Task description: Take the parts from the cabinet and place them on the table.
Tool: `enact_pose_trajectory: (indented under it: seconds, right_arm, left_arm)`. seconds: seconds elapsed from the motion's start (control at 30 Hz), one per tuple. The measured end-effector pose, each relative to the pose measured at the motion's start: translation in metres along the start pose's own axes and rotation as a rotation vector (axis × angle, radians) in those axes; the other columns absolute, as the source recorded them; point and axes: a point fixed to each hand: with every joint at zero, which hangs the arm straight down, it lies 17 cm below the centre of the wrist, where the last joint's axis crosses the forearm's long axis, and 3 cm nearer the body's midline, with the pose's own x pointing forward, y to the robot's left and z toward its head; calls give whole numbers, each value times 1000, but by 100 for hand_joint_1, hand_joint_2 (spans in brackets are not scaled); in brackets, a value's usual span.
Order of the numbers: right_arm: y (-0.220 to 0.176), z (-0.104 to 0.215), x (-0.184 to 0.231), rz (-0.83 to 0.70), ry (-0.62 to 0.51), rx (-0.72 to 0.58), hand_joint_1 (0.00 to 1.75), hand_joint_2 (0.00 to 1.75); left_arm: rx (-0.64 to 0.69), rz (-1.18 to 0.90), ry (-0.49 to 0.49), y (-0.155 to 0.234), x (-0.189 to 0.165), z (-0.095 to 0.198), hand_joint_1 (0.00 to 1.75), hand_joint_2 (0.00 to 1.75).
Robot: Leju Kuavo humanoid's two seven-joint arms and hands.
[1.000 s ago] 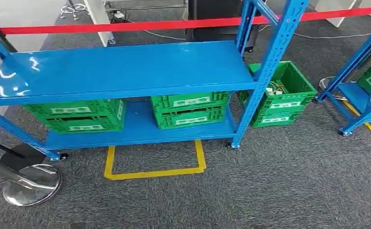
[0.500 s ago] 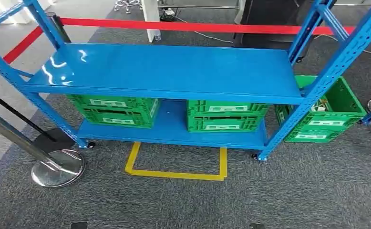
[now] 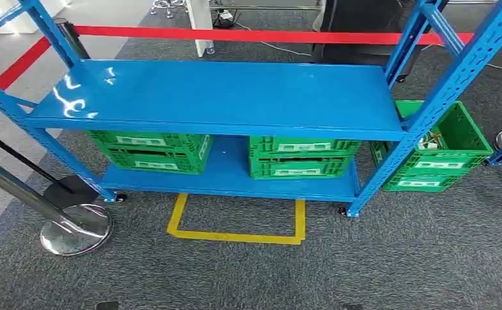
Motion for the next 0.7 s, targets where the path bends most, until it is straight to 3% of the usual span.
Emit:
enact_pose_trajectory:
  seconds: [0.7]
  right_arm:
    - [-1, -1, 0, -9, 7, -7, 0, 0]
  left_arm:
    - [-21, 2, -20, 0, 1, 1, 0, 0]
